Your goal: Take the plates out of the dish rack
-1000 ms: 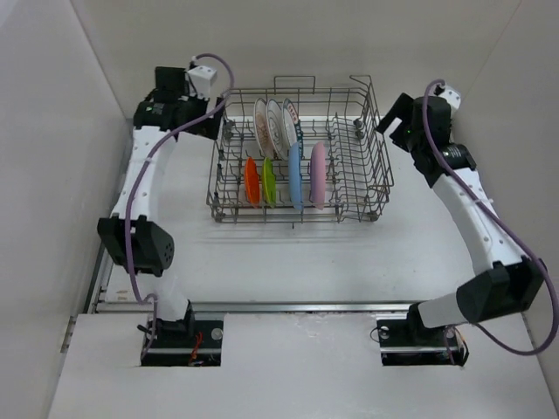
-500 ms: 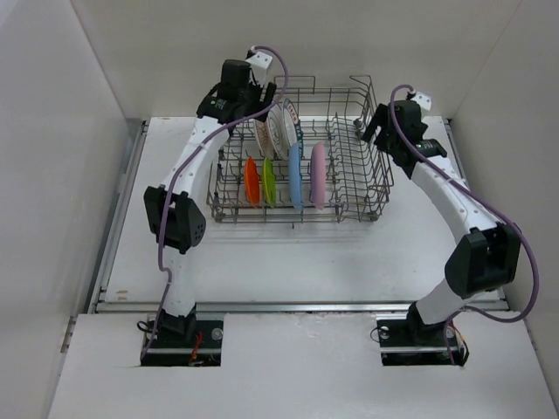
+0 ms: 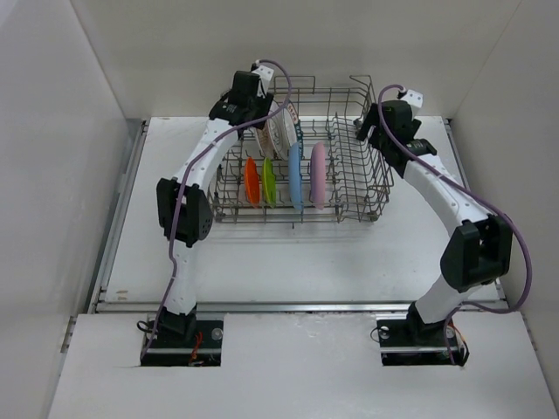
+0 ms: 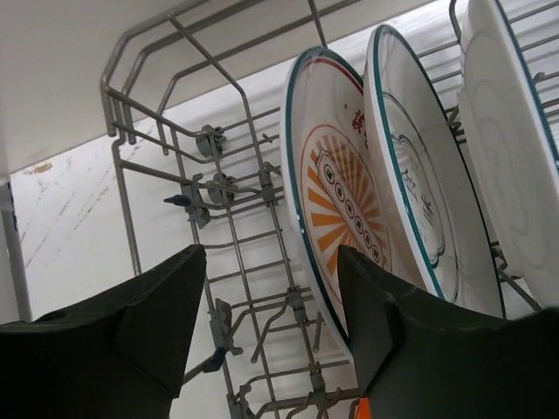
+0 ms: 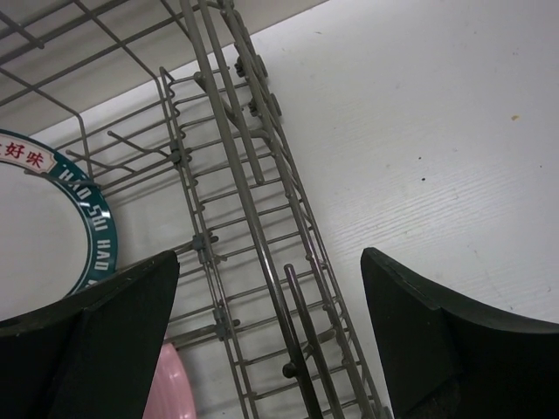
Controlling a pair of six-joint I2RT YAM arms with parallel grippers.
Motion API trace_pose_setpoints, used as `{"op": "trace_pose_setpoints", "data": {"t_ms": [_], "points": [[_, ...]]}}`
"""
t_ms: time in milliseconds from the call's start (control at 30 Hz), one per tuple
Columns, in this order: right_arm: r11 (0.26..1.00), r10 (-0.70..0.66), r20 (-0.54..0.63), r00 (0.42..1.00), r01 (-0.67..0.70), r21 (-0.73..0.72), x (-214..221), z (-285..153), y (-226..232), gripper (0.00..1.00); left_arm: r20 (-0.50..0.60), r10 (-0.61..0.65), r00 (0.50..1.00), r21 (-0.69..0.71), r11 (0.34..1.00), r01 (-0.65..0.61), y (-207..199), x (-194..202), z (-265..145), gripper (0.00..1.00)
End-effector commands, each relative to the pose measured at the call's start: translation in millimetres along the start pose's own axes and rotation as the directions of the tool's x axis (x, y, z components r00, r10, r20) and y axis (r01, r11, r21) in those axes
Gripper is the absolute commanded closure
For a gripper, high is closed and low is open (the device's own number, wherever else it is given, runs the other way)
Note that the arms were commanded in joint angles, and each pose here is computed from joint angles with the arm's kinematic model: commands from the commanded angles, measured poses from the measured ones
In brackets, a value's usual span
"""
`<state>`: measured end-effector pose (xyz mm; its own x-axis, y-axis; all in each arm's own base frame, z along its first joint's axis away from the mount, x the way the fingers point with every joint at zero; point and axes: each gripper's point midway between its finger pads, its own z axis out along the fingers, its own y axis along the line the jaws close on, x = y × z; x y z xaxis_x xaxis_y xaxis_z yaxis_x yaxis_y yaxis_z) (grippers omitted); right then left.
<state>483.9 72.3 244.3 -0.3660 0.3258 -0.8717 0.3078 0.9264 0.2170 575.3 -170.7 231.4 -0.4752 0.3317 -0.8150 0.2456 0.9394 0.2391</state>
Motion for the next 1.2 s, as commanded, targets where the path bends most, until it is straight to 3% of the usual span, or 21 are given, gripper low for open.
{"op": "trace_pose_setpoints", "data": {"t_ms": [0, 67, 267, 333, 633, 833, 1167], "points": [[1.0, -0.011, 0.036, 0.999, 0.011, 0.002, -4, 6, 6, 0.1, 0.037, -0.011, 0.999, -0.018, 1.0, 0.011, 1, -12, 1, 0.42], [1.0, -0.015, 0.035, 0.999, 0.014, 0.02, -1, 9, 4, 0.1, 0.038, -0.023, 0.999, -0.007, 1.0, 0.023, -2, -12, 1, 0.47], [0.999, -0.026, 0.044, 0.999, 0.024, 0.041, -5, 10, 1, 0.1, 0.004, -0.054, 0.999, -0.002, 0.999, 0.054, -5, -3, 3, 0.9], [0.998, -0.04, 0.041, 0.998, 0.037, 0.059, -3, 13, -2, 0.1, 0.02, -0.066, 0.998, -0.013, 0.998, 0.067, -2, -12, -2, 0.99], [0.997, -0.06, 0.061, 0.996, 0.056, 0.061, -13, 6, -3, 0.1, 0.19, -0.068, 0.979, -0.155, 0.983, 0.099, 40, -74, -42, 1.0], [0.998, -0.056, 0.094, 0.994, 0.051, 0.047, -27, -4, 3, 0.1, 0.302, -0.082, 0.95, -0.179, 0.974, 0.141, 59, -113, -80, 1.0], [0.995, -0.092, 0.142, 0.986, 0.096, -0.021, -50, -35, 29, 0.1, 0.378, -0.073, 0.923, -0.293, 0.936, 0.194, 98, -137, -127, 1.0]]}}
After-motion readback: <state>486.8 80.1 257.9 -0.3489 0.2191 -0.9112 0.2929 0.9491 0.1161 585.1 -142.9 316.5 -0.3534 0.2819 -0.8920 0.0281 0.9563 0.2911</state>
